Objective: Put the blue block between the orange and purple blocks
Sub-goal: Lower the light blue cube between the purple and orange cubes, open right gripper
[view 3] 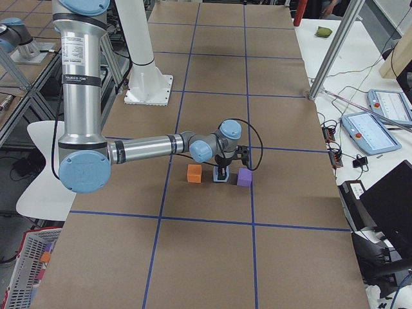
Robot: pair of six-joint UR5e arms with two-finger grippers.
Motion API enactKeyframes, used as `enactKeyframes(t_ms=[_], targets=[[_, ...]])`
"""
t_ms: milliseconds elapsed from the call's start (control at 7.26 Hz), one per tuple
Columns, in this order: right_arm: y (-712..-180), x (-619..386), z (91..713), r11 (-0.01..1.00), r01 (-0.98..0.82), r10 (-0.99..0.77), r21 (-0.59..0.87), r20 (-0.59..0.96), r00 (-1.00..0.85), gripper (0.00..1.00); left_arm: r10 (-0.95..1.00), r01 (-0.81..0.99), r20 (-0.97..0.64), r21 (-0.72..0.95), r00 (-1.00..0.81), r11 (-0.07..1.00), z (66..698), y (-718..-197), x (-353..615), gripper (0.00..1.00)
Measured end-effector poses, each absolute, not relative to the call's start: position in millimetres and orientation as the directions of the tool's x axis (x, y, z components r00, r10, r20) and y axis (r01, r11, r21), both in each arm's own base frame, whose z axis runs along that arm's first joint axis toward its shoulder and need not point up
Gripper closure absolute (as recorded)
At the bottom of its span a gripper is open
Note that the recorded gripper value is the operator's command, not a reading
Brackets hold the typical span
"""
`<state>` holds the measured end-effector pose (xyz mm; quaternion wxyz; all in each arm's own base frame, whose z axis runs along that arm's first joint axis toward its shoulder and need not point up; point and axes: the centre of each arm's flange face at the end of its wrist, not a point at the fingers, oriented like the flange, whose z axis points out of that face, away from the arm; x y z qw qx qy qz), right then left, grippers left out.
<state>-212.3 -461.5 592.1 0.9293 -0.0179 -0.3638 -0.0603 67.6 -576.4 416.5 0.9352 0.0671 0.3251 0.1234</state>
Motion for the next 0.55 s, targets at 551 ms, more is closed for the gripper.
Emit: enactKeyframes(t_ms=[551], targets=[[-461.4, -212.7, 595.4, 0.992, 0.126, -0.098, 0.008, 0.677, 0.73, 0.01, 0.274, -0.187, -0.591, 0.205, 0.759, 0.961, 422.3, -579.7, 68.3, 0.0]])
